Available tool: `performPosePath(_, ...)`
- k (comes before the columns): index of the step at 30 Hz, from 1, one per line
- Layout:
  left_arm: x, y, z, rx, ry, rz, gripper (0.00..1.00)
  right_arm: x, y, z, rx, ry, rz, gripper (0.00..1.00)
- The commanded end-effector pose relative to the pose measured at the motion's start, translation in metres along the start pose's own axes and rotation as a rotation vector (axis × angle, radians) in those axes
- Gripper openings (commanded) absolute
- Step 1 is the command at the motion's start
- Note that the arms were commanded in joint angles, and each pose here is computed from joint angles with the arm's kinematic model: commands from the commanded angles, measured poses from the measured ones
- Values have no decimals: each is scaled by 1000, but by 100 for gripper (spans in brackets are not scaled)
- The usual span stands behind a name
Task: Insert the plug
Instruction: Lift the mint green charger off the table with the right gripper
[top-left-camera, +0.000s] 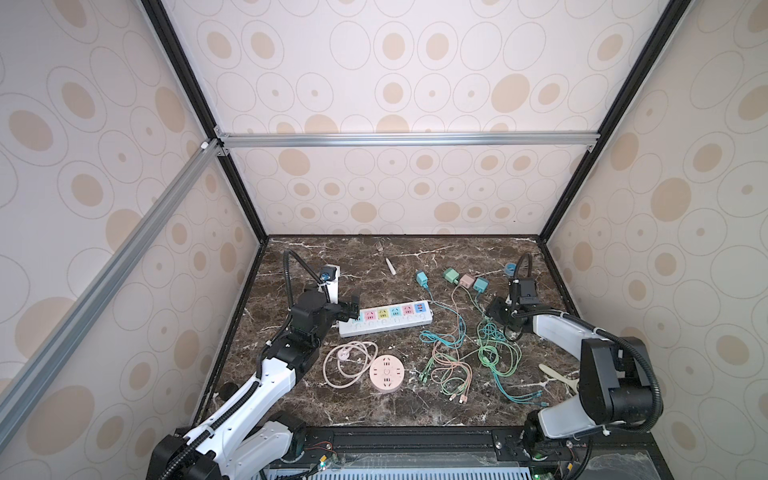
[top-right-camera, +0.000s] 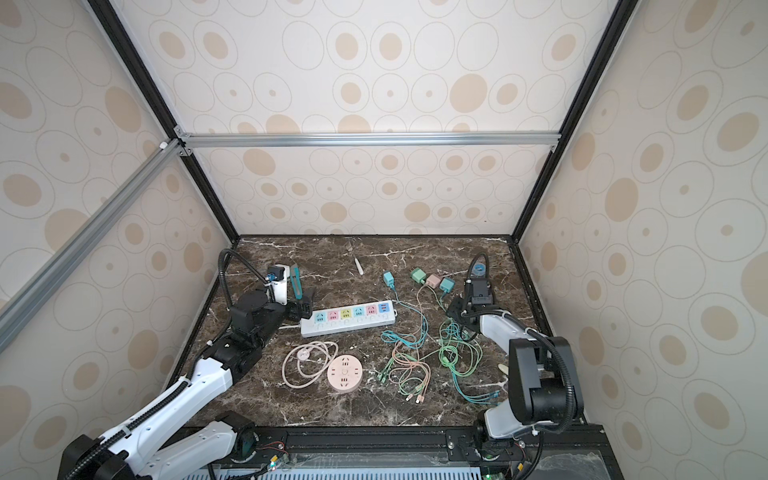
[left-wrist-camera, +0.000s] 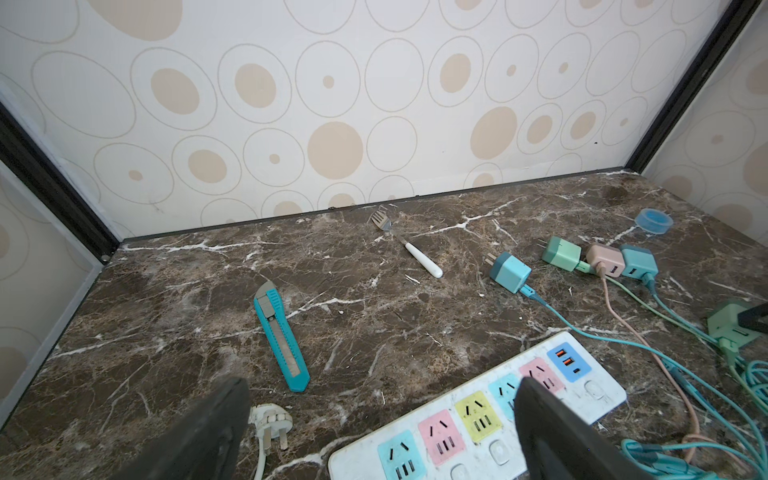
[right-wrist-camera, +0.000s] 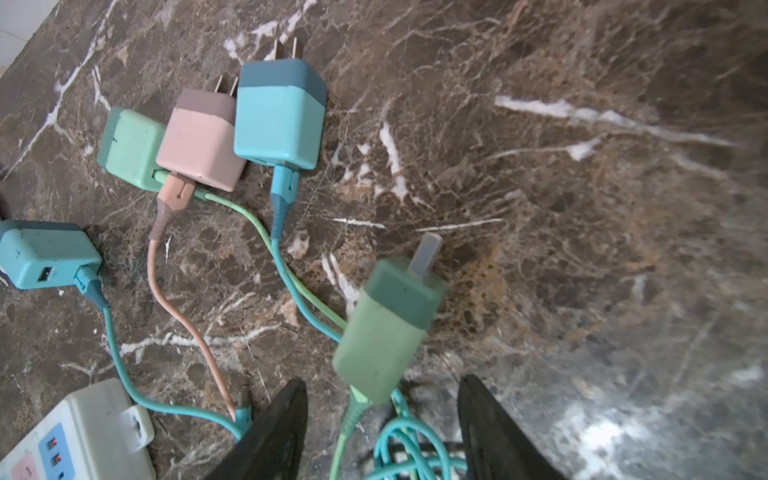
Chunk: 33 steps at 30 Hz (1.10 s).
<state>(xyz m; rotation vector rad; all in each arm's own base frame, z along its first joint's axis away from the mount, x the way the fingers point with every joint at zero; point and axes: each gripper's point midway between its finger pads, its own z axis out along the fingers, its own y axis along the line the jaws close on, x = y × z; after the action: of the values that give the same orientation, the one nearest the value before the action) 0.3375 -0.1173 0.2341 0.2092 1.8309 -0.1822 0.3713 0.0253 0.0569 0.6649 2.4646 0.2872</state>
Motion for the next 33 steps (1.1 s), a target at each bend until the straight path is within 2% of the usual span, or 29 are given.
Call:
performPosePath(1,0,-5,-2,19,1,-3,99,-9,9,5,-4,-17,7,59)
performPosePath(17,5,-6,-1,24,17,1,99,-5,6,28,54,23,21,49)
performPosePath(27,7,-8,0,34,25,2,99,-6,2,26,115,28,-68,40)
performPosePath(33,7,-12,3,52,37,-1,99,-3,1,25,143,43,-124,39)
